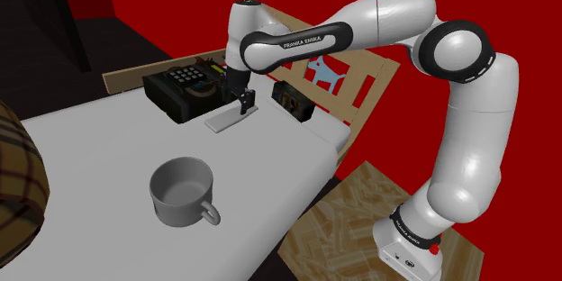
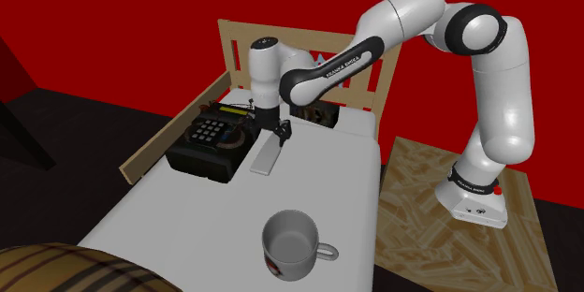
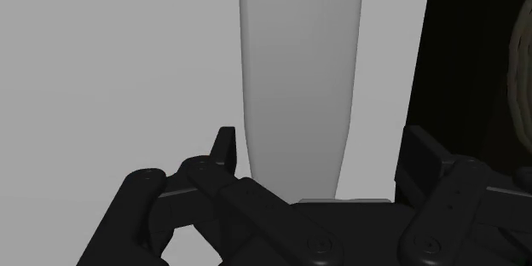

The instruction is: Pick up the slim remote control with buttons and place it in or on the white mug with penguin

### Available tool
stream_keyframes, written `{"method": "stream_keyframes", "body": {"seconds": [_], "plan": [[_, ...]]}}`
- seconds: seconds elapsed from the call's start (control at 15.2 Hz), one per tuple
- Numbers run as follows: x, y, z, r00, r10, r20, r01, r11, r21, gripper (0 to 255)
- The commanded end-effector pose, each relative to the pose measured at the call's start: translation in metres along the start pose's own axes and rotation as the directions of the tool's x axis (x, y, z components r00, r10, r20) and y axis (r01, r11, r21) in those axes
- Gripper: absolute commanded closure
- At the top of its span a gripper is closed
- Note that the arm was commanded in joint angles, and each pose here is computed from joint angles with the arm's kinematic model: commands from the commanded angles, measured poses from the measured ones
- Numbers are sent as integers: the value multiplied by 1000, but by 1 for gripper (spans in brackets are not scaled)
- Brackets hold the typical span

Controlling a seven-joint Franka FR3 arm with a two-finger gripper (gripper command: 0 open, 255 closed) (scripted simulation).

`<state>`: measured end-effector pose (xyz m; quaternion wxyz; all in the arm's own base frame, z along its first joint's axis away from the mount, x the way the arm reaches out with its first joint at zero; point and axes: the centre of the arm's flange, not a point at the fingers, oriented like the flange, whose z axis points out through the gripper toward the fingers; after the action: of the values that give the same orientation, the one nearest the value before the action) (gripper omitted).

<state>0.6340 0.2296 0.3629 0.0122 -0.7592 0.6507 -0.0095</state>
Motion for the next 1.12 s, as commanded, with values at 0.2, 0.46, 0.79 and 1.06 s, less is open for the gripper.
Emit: {"method": "stream_keyframes", "body": {"seconds": [0.2, 0.46, 0.79, 1.06], "plan": [[4, 2, 35, 1000, 3, 6, -3, 999, -39, 0], [4, 2, 35, 1000, 3, 6, -3, 999, -39, 0], [-8, 12, 41, 1000, 2, 5, -1, 999, -38, 255], [-1, 17, 21, 1000, -2, 9, 2, 999, -41, 255]]}}
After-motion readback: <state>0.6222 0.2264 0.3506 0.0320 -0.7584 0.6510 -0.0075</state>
